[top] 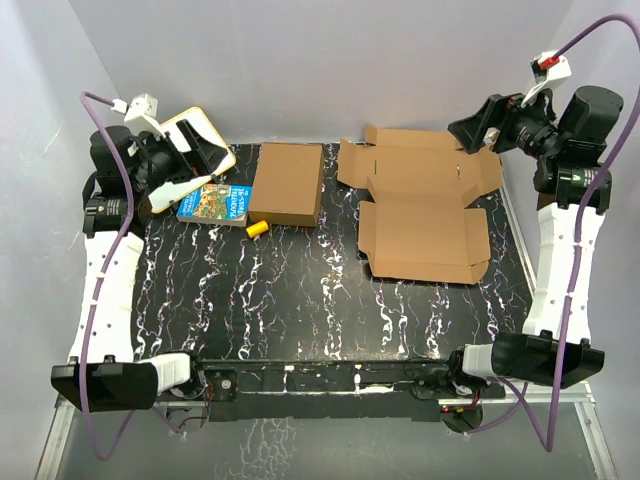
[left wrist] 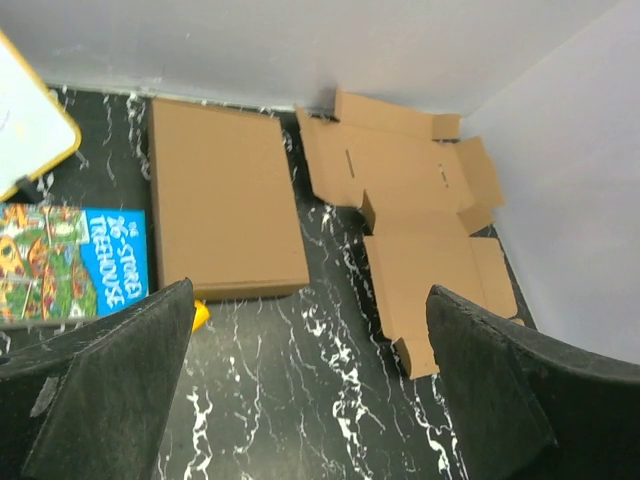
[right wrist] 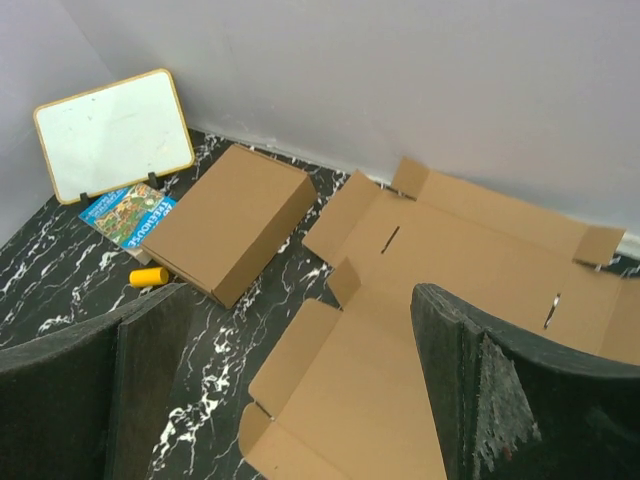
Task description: Fold the paper box
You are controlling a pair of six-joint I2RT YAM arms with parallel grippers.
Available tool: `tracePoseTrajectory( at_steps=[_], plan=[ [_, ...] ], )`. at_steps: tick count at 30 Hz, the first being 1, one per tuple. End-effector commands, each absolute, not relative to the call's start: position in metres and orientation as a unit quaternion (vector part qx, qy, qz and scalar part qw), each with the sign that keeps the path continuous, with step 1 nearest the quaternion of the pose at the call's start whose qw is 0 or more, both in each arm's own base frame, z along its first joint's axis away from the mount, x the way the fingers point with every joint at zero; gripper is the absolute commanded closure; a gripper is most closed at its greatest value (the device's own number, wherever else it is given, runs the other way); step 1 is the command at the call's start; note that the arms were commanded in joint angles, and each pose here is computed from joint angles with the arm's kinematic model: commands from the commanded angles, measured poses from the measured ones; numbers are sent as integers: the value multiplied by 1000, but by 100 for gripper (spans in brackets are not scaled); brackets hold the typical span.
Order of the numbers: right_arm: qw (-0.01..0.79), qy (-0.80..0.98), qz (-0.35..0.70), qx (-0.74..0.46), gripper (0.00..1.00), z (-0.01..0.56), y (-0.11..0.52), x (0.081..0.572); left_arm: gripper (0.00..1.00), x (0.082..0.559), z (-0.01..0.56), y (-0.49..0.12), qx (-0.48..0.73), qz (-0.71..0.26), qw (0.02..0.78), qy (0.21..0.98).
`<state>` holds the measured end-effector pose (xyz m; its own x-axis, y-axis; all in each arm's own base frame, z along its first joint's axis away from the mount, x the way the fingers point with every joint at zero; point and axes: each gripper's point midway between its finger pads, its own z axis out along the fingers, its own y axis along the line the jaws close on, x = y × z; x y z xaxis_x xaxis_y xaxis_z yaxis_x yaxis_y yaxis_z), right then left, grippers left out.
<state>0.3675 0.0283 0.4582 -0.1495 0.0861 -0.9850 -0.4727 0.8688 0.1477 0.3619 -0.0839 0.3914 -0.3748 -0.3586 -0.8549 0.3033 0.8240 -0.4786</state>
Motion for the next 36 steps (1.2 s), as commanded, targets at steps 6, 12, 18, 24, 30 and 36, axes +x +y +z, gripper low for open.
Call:
tracePoseTrajectory(
  at_steps=[6, 12, 18, 24, 30, 36],
  plan=[
    [616, 754, 220, -64, 1, 427, 26, 366, 3, 334, 365, -83, -40, -296, 554, 777],
    [609, 752, 237, -90, 1, 404, 40, 354, 3, 315, 344, -106, -60, -372, 528, 762],
    [590, 733, 298, -164, 1, 375, 70, 325, 3, 289, 327, -163, -35, -435, 503, 746],
    [563, 708, 367, -217, 1, 342, 95, 298, 4, 263, 303, -230, -11, -505, 452, 735],
    [537, 708, 392, -241, 1, 305, 102, 288, 4, 251, 275, -270, -19, -535, 426, 729],
    [531, 708, 390, -257, 1, 283, 104, 280, 6, 254, 260, -298, -24, -549, 409, 729]
  ],
)
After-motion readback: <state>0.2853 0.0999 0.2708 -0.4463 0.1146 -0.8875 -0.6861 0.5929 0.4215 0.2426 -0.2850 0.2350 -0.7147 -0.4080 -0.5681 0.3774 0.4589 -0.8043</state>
